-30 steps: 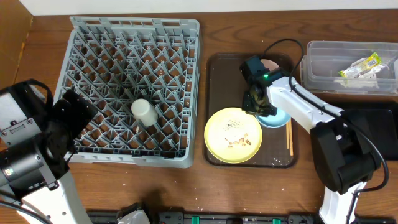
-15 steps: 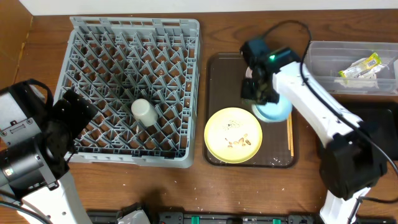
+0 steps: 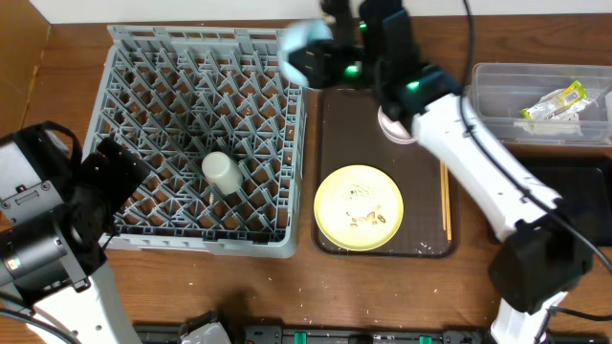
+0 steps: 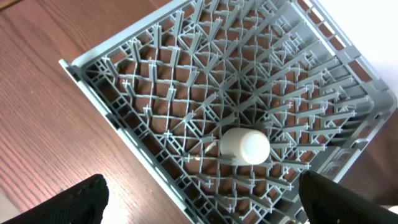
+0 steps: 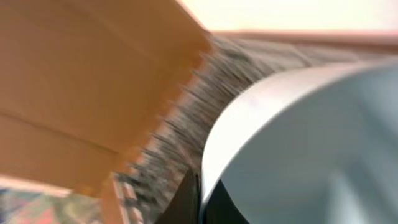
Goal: Sort waste into correct bins and load items into the dishwasher
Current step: 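Carry the light-blue bowl left and place it in the dish rack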
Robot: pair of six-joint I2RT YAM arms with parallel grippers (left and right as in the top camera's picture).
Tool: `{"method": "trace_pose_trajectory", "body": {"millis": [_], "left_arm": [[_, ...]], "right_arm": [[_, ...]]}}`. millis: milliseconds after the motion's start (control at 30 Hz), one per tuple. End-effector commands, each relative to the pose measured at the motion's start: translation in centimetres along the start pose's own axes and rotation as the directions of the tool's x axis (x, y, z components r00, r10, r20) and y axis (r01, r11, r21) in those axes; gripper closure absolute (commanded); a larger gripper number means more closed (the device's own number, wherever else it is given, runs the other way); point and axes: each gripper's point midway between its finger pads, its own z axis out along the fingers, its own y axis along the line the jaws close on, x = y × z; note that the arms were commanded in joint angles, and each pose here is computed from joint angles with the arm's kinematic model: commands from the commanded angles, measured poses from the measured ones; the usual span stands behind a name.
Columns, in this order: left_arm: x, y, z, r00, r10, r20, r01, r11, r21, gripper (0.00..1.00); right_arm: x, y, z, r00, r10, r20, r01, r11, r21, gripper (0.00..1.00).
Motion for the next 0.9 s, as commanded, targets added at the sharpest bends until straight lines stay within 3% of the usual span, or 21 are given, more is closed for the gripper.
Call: {"method": "trace_pose_trajectory", "body": {"millis": [0,200,400,633,867], "left_arm": [[-0.2,0.2,-0.2,1.0,0.002,0.011,-0.002,1.0,-0.007,0.01],[-0.2,0.2,-0.2,1.0,0.002,0.012,-0.002,1.0,-0.008,0.01],[-0.3,0.2,-0.2,1.0,0.002,0.012,-0.002,1.0,-0.008,0.01],[-0.2,0.2,-0.2,1.0,0.002,0.012,-0.002,1.0,-0.008,0.01],[-0.2,0.2,-0.2,1.0,0.002,0.011,-0.002,1.0,-0.007,0.01]], "right_arm": [[2.9,2.8,4.0,0.998,0.048,-0.045,-0.054,0.99,-0.131,0.99],[4.6,4.9,9.1,0.99,0.138,0.038,-0.117,0.932,-0.343,0.99],[7.7,1.2,12.7,0.937,0.347,0.025,-0.311,0.868,-0.387,0.99],[10.9,-1.0,14.3,0.939,0.343,-0.037,-0.328,0.855,-0.401,0.99],[11.6,1.6,14.5,0.957,0.281,-0.075,-0.283,0.843,-0.457,0.99]]}}
